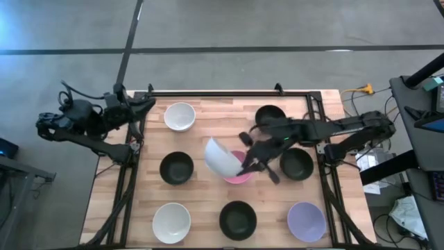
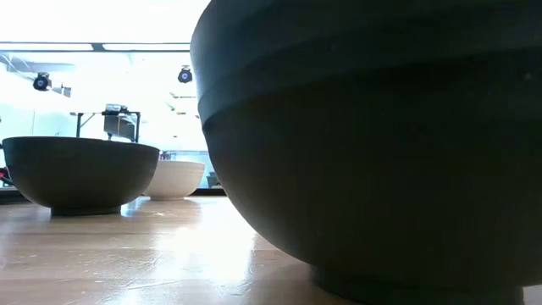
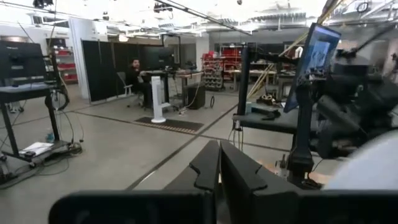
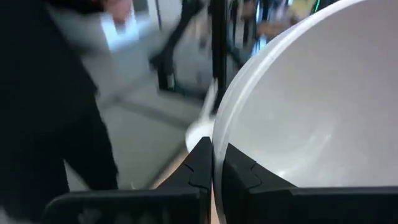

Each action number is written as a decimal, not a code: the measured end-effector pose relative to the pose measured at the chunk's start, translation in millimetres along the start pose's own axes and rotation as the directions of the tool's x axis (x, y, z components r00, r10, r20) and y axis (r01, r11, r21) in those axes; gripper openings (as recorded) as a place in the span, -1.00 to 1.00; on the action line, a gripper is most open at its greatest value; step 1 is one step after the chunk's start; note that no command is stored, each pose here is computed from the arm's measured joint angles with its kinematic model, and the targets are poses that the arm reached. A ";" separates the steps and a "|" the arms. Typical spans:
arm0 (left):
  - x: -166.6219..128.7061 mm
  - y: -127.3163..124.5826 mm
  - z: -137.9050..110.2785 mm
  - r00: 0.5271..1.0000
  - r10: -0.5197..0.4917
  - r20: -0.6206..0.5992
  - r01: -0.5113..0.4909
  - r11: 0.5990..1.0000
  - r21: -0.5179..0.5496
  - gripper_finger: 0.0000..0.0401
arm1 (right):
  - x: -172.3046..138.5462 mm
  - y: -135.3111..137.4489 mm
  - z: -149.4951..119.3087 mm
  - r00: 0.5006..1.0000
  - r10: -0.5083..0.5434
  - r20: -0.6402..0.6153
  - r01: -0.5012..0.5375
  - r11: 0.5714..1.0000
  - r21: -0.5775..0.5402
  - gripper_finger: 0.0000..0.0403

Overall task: Nest bowls inside each other
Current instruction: Stack the top right white bowl on top of the pink bowl, then stack the black bowl on top of the white bowl

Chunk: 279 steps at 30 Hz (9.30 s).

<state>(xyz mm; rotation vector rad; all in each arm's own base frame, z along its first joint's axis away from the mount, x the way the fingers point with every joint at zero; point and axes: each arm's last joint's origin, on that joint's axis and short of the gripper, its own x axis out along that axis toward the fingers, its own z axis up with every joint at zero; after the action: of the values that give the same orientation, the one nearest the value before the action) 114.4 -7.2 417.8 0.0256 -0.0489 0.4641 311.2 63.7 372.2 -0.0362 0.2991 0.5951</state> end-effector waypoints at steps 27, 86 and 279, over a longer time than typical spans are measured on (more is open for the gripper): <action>2.0 -2.2 -8.3 1.000 -0.002 -0.024 0.003 1.000 0.020 -1.00 | 81.3 -12.0 -33.5 0.472 -0.282 -0.836 0.061 0.956 -0.288 -0.96; 21.6 -18.9 -20.4 0.995 -0.002 -0.097 0.010 0.997 0.081 -1.00 | 134.3 10.8 -135.2 0.395 -0.263 -0.880 0.280 0.947 -0.157 -0.87; 127.9 1.6 -226.1 -0.110 -0.126 -0.986 0.231 0.962 -0.148 -0.22 | -60.4 42.5 -84.5 0.848 -0.521 0.095 0.363 0.704 0.611 -0.96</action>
<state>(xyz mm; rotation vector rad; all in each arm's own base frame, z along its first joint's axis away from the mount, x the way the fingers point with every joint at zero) 237.2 59.5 198.8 -0.2720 1.5766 0.0741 217.4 55.8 311.0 0.5466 0.1888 -0.0068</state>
